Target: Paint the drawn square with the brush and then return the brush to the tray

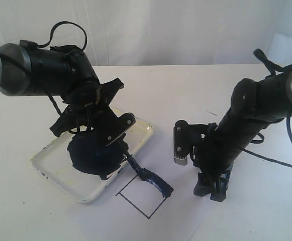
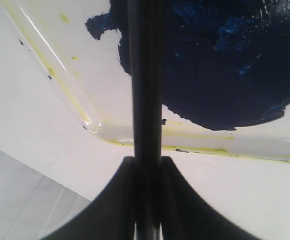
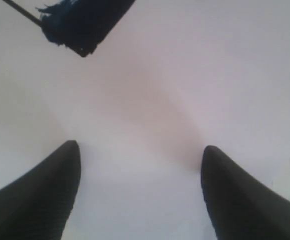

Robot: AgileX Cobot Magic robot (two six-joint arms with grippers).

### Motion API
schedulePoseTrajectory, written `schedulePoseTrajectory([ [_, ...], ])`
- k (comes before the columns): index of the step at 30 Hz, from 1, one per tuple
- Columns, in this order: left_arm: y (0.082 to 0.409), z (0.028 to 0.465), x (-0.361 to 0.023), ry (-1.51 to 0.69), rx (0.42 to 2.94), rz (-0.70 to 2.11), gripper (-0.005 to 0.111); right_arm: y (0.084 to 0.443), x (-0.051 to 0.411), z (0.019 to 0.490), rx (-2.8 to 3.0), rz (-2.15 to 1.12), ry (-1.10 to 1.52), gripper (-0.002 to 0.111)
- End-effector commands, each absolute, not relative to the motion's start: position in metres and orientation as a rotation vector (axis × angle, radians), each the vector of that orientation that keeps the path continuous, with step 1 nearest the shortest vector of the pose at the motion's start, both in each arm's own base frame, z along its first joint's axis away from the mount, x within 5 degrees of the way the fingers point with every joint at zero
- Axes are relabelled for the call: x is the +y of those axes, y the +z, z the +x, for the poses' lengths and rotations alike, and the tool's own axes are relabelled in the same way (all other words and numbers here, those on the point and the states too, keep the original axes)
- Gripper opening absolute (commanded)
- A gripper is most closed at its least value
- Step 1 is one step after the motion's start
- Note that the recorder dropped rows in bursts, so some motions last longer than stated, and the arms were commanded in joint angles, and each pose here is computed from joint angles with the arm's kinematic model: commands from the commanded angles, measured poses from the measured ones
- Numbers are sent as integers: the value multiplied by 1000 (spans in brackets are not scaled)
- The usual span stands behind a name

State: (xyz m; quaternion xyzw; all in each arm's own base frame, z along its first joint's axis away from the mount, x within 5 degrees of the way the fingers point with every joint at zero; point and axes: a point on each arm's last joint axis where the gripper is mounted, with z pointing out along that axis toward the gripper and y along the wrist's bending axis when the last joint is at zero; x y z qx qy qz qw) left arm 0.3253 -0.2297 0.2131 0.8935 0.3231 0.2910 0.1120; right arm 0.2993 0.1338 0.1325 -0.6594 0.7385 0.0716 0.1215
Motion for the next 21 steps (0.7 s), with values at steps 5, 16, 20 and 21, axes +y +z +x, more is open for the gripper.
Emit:
schedulePoseTrajectory([
  [5, 211, 315, -243, 783, 941, 2600, 0, 128, 133, 300, 2158, -1927, 192, 64],
  [16, 209, 300, -258, 724, 920, 2618, 0, 128, 133, 301, 2155, -1922, 184, 64],
  [20, 208, 296, -257, 719, 937, 2657, 0, 128, 133, 301, 2155, -1922, 184, 64],
  [21, 208, 296, -256, 719, 942, 2662, 0, 128, 133, 301, 2155, -1922, 184, 64],
])
